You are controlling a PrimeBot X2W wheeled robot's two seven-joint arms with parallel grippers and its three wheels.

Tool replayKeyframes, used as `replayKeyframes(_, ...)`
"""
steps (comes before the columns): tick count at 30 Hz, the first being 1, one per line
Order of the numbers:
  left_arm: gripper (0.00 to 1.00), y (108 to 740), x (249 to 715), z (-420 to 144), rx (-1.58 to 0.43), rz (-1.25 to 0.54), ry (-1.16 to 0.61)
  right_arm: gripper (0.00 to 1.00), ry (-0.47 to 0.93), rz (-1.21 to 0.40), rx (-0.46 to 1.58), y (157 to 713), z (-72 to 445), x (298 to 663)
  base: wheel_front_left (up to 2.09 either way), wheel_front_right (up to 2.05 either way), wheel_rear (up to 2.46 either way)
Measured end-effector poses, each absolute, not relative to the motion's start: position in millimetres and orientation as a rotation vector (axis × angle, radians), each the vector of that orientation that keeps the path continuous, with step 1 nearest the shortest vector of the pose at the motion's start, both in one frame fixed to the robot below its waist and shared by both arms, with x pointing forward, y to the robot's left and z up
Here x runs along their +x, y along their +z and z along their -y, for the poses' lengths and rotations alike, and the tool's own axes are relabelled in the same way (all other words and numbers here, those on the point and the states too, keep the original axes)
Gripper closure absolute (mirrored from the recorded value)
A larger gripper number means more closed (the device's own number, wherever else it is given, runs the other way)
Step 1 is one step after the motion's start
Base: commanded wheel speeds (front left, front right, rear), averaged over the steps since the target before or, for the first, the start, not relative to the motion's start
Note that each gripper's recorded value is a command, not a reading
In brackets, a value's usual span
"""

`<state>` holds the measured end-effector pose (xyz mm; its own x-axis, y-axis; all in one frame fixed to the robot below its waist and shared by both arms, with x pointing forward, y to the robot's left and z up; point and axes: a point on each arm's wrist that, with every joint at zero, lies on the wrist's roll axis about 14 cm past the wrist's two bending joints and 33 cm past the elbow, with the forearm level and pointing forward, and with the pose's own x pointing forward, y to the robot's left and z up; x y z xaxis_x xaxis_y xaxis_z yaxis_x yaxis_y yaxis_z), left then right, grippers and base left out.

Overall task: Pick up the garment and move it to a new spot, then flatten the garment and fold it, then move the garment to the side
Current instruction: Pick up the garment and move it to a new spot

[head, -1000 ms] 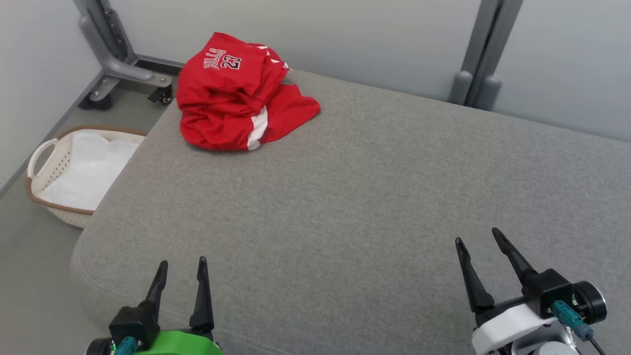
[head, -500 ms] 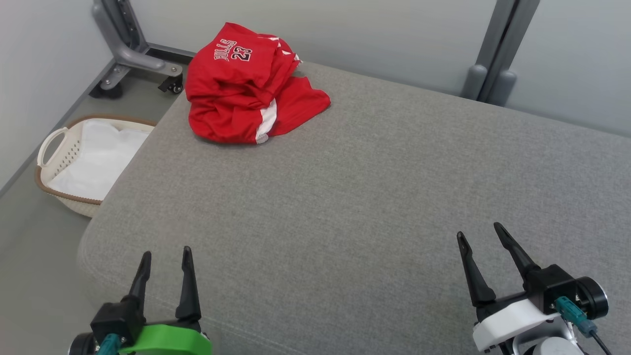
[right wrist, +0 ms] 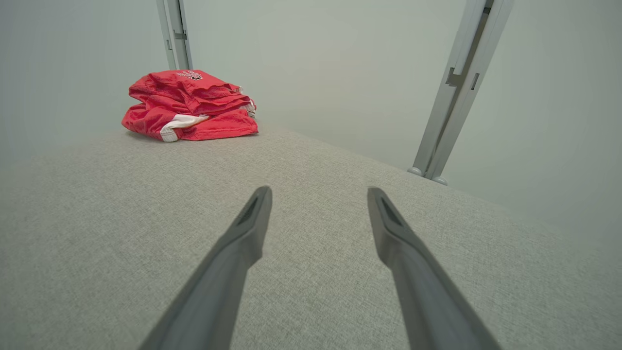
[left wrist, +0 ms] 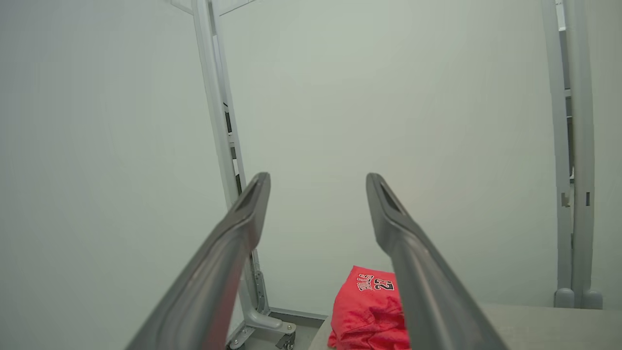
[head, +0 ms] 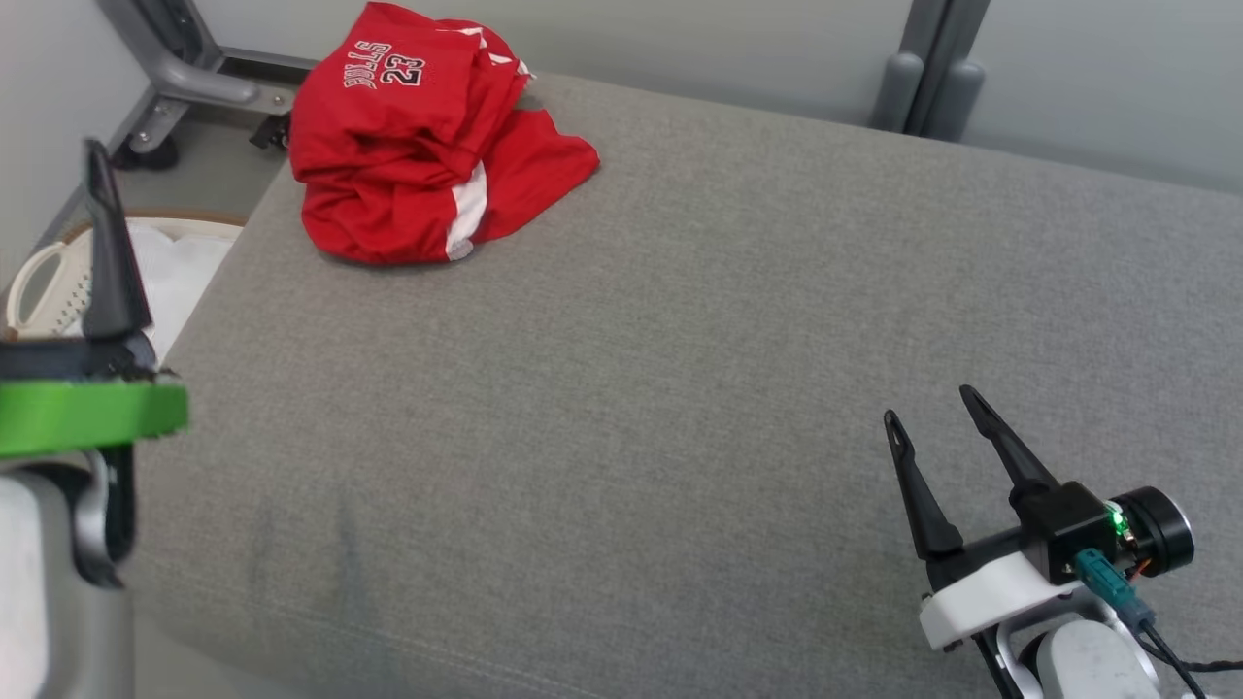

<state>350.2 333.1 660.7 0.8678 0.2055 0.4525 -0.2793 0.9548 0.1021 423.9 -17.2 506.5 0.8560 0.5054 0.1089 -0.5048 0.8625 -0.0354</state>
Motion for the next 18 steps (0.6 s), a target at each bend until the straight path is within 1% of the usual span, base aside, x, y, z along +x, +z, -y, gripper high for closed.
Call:
replayKeyframes(6,0.0,693,403,-374,0.249,0.379,0.27,0.0,0.52,0.122,-0.046,500,21,437,0.0,0.0,0.0)
replayKeyframes(8,0.0,692,425,-381,0.239,0.342,0.267,0.0,0.506,0.113,-0.058,494,26,443,0.0,0.0,0.0)
replayKeyframes(12,0.0,666,468,-386,0.225,0.234,0.247,0.0,0.489,0.079,-0.074,477,34,451,0.0,0.0,0.0)
replayKeyframes(15,0.0,626,496,-386,0.181,0.121,0.228,0.0,0.477,0.059,-0.076,466,38,458,0.0,0.0,0.0)
replayKeyframes(18,0.0,584,520,-374,0.177,-0.008,0.18,0.0,0.461,0.04,-0.085,455,45,463,0.0,0.0,0.0)
